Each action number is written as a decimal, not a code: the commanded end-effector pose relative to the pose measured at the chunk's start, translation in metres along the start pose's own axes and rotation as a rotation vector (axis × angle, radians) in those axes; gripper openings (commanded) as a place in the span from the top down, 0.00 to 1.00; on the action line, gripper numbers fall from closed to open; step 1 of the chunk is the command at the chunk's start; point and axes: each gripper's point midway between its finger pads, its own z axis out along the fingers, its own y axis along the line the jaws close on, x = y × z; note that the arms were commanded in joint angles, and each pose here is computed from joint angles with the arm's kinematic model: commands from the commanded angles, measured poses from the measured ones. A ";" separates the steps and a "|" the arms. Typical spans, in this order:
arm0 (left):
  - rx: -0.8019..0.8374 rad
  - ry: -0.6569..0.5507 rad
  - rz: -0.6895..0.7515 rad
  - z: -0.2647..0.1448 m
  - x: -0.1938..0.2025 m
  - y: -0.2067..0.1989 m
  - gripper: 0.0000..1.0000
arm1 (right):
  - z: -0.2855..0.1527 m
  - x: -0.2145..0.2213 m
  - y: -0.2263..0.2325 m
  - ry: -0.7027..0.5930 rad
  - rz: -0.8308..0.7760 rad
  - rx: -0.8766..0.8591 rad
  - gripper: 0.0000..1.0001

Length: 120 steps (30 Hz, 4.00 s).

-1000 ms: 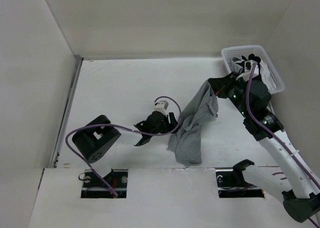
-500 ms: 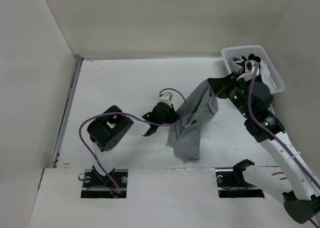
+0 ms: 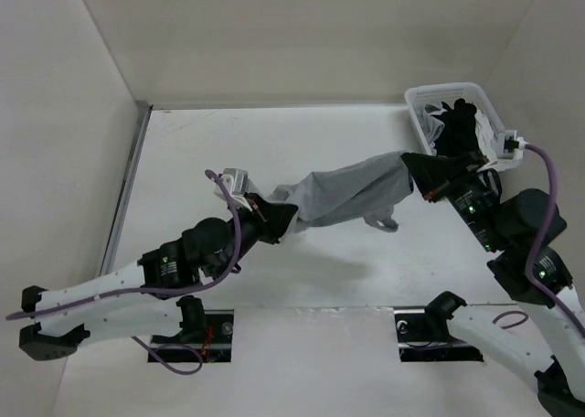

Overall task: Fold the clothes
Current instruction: Flatten the tank top out

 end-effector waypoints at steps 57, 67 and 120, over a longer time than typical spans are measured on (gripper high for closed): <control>-0.677 0.240 -0.366 0.092 0.216 0.148 0.69 | 0.006 0.216 -0.188 0.275 0.060 0.501 0.92; -0.696 0.244 -0.470 0.092 0.238 0.153 0.73 | 0.004 0.218 -0.183 0.287 0.039 0.465 0.90; -0.530 0.112 -0.424 -0.031 0.120 0.183 1.00 | -0.079 0.376 -0.114 0.872 0.184 0.481 0.54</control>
